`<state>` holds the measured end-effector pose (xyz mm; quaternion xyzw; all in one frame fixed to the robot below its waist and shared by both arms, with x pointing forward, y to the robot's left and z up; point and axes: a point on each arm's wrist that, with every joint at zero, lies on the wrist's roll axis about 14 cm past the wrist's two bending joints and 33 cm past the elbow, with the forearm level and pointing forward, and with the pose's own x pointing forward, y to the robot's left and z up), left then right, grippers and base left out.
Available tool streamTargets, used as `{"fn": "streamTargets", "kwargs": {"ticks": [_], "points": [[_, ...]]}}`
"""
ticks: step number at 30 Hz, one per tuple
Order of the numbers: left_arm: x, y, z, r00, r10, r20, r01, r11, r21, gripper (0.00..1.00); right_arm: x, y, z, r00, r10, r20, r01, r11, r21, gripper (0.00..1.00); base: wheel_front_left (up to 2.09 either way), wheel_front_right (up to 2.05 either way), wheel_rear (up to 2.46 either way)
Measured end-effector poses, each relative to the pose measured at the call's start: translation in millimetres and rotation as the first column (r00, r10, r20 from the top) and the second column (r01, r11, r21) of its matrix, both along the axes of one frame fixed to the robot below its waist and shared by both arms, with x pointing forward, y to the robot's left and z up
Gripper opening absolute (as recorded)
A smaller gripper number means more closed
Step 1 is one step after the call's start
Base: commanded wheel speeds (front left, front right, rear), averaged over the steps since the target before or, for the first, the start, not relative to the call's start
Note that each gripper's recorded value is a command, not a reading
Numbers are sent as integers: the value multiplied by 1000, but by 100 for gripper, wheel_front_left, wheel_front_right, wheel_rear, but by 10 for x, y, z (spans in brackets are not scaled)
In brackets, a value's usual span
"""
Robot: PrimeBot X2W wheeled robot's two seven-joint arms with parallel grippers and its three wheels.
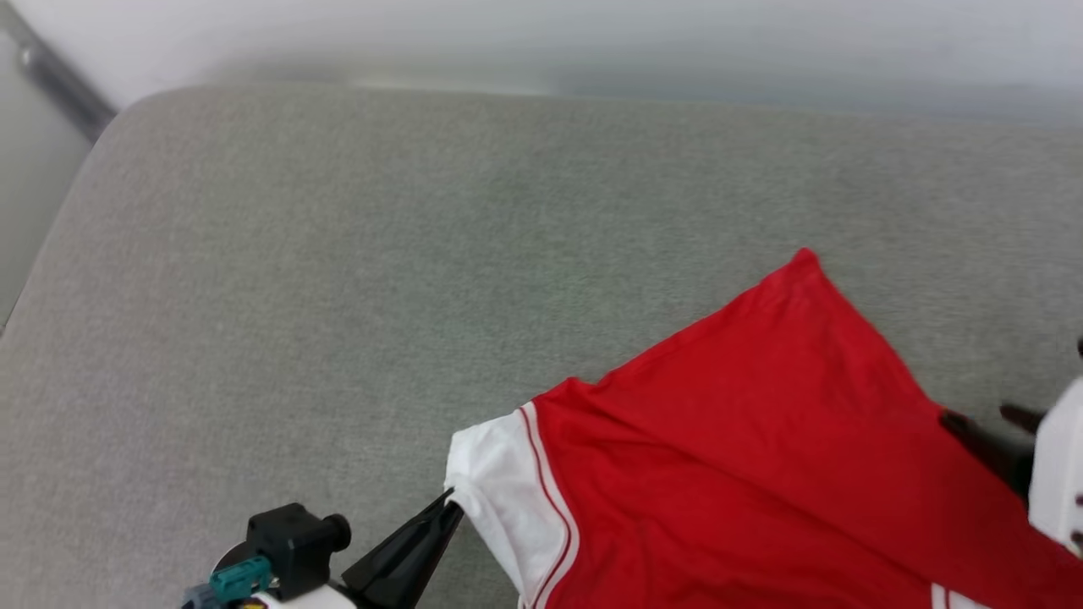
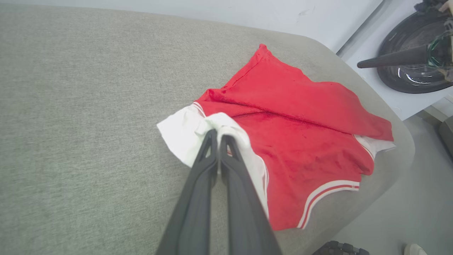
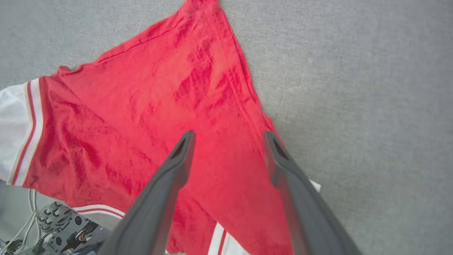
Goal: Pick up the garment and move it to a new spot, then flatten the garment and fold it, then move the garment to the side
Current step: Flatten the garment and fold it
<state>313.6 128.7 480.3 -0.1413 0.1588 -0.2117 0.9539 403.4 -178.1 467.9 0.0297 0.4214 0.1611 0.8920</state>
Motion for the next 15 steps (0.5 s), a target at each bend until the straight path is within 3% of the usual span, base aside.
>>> {"fn": "streamTargets", "kwargs": {"ticks": [7, 15], "points": [[39, 41, -42, 1000, 25, -13, -25, 1000, 13, 0, 592, 503, -88, 991, 136, -16, -136, 991, -18, 100, 0, 0, 0], [39, 140, -137, 995, 90, -51, -89, 996, 20, 0, 1050, 873, -536, 969, 213, -128, -223, 972, -70, 100, 0, 0, 0]]}}
